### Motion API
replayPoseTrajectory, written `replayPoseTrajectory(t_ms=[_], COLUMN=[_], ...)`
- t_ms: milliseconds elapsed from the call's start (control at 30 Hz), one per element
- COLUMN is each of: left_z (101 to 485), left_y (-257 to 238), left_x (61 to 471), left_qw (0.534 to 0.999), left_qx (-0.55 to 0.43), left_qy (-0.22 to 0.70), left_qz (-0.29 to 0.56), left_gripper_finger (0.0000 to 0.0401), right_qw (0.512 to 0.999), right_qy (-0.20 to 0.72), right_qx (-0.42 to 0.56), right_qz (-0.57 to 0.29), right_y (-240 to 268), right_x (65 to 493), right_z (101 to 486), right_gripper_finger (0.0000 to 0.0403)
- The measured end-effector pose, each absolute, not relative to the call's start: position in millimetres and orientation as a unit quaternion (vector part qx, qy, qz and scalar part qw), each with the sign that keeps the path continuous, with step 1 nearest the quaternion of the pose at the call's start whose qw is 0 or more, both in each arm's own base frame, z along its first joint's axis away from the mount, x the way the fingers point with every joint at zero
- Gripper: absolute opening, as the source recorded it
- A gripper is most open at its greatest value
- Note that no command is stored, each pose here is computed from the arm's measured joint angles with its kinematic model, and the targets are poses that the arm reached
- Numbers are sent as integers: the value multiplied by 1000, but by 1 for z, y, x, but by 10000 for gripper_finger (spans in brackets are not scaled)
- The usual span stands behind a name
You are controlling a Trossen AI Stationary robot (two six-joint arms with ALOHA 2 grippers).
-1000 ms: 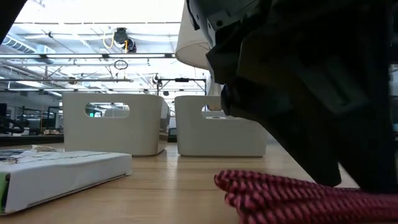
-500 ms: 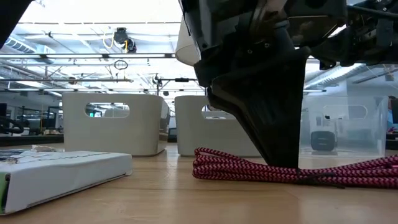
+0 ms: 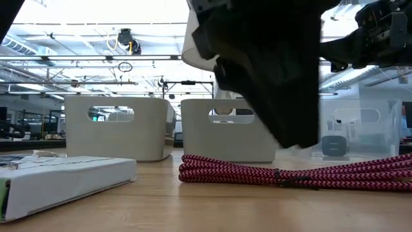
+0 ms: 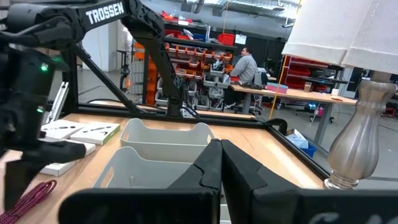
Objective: Pick and place items into bin
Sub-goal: Put the black pink charger cable into the right gray bin
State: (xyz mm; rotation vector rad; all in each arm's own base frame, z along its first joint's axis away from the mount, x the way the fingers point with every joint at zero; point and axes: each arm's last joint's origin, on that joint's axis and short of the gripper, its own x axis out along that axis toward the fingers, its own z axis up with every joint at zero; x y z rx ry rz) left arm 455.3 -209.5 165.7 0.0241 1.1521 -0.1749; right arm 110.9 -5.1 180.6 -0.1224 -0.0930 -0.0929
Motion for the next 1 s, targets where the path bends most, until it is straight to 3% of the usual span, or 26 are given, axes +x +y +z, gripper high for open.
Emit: replayPoseTrajectory(t_ms=[267, 467, 700, 1000], left_z=[161, 142, 128, 130], left_y=[-212, -202, -196, -198], left_x=[454, 454, 449, 452], left_qw=[836, 828, 820, 823], left_qx=[46, 41, 35, 61], left_qy=[542, 554, 564, 548], left_qz=[-76, -70, -86, -136], left_gripper_finger=[314, 332, 263, 75], right_qw=[996, 996, 996, 996], right_qy=[-46, -46, -46, -46], right_qx=[-61, -61, -65, -66], right_qz=[-46, -46, -47, -47], right_y=[-5, -5, -5, -5], right_x=[111, 111, 111, 111], right_z=[181, 181, 181, 181], right_gripper_finger=[0, 0, 0, 0])
